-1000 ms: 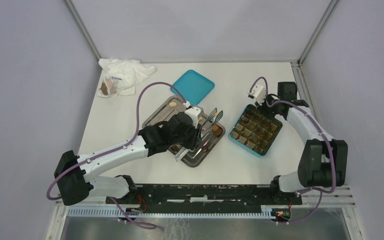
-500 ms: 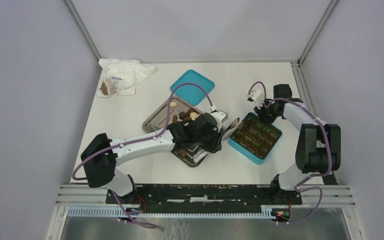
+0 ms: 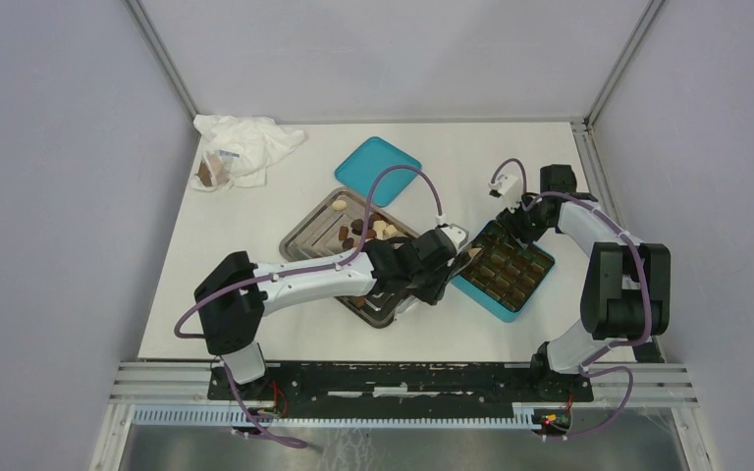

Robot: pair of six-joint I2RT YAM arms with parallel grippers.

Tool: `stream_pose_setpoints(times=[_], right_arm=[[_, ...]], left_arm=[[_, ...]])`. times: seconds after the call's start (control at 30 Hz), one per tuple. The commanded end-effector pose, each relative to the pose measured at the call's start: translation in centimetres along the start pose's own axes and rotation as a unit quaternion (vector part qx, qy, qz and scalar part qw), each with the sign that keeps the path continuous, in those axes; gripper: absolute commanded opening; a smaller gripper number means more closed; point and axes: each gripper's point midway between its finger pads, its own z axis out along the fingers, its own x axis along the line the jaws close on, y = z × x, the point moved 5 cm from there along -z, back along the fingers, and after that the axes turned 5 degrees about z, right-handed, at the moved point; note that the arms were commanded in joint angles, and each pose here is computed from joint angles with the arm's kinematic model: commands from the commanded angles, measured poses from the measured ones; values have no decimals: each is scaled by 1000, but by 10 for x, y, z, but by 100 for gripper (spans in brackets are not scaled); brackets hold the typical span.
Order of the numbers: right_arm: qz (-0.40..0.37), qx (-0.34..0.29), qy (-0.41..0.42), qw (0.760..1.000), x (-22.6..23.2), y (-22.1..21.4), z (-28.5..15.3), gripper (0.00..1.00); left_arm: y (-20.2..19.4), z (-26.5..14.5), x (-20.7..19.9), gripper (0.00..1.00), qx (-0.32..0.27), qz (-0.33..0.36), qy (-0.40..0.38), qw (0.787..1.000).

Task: Pack the chocolate
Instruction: Place the fake chocolate in the packing box.

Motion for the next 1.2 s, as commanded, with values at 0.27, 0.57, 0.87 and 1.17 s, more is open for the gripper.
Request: stream_pose_setpoints(times=[0.27,0.57,0.87,1.17], right_arm=[[-2,-51,-39,998,-12,14,-29,72],[-10,-95,-39,995,-7,26,-49,73],[-24,-160,-12,987,13,43,-74,73],[-25,-225,13,974,32,61,-100,74]], left_arm=[[21,-3,-8,25,-18,18,21,999],[25,-7,-12,40,-25,20,19,999],[27,-11,-11,44,-30,18,21,999],[28,-14,-10,46,-33,19,23,999]])
